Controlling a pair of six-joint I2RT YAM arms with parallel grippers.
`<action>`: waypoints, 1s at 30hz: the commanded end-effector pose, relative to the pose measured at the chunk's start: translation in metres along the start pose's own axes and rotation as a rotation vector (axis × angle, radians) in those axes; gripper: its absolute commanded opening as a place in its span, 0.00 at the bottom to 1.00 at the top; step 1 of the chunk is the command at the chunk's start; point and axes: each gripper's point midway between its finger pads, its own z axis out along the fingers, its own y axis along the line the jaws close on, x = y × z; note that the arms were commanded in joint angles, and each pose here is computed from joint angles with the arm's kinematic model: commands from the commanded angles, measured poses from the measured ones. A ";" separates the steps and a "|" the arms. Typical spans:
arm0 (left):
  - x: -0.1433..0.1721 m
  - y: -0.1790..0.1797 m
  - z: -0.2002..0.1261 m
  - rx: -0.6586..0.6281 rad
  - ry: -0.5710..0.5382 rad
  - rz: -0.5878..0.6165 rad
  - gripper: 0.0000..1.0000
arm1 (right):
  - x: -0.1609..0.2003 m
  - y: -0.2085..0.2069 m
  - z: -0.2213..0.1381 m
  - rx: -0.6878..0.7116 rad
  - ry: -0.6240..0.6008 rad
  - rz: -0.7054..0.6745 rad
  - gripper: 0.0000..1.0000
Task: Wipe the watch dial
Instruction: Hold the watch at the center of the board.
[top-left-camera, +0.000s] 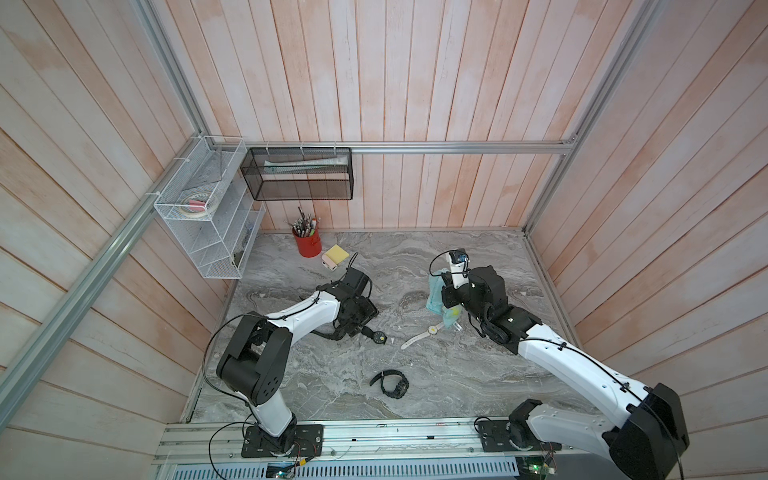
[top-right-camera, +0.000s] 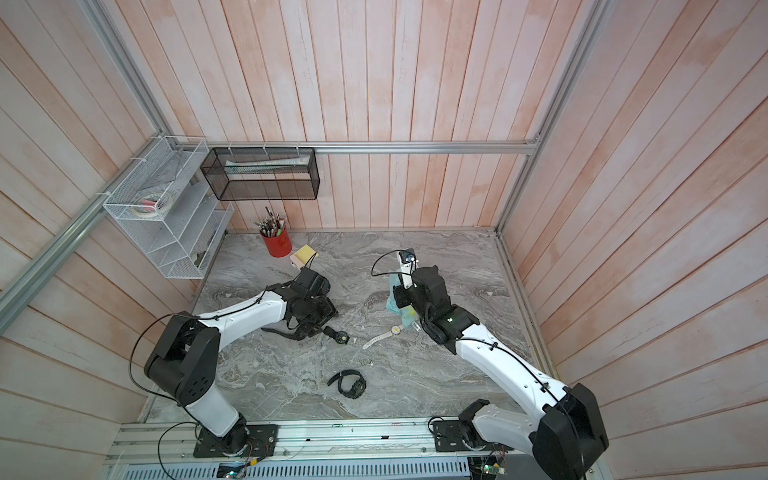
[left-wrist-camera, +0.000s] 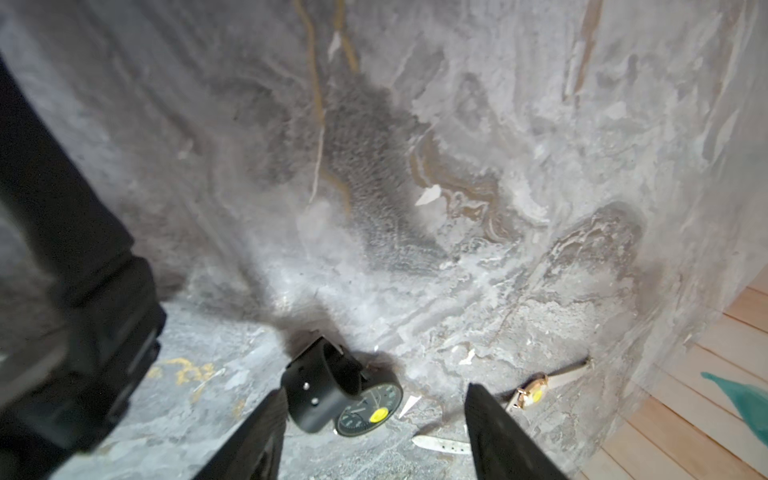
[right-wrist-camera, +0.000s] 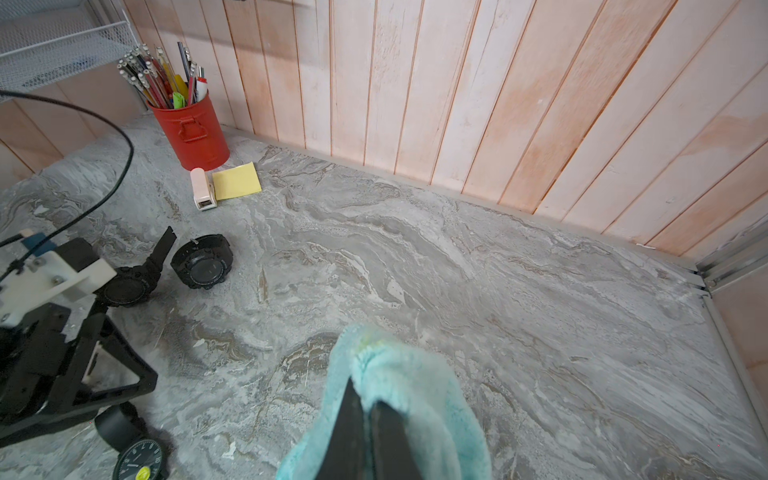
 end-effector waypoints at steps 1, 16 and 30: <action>-0.003 0.012 -0.005 -0.068 0.019 0.150 0.69 | 0.003 0.003 0.002 -0.019 0.014 -0.021 0.00; -0.001 0.017 0.010 -0.082 0.120 0.557 0.64 | 0.004 0.000 -0.002 -0.013 0.016 0.005 0.00; 0.000 0.029 0.018 -0.116 0.154 0.682 0.59 | 0.007 0.001 -0.001 -0.011 0.028 0.020 0.00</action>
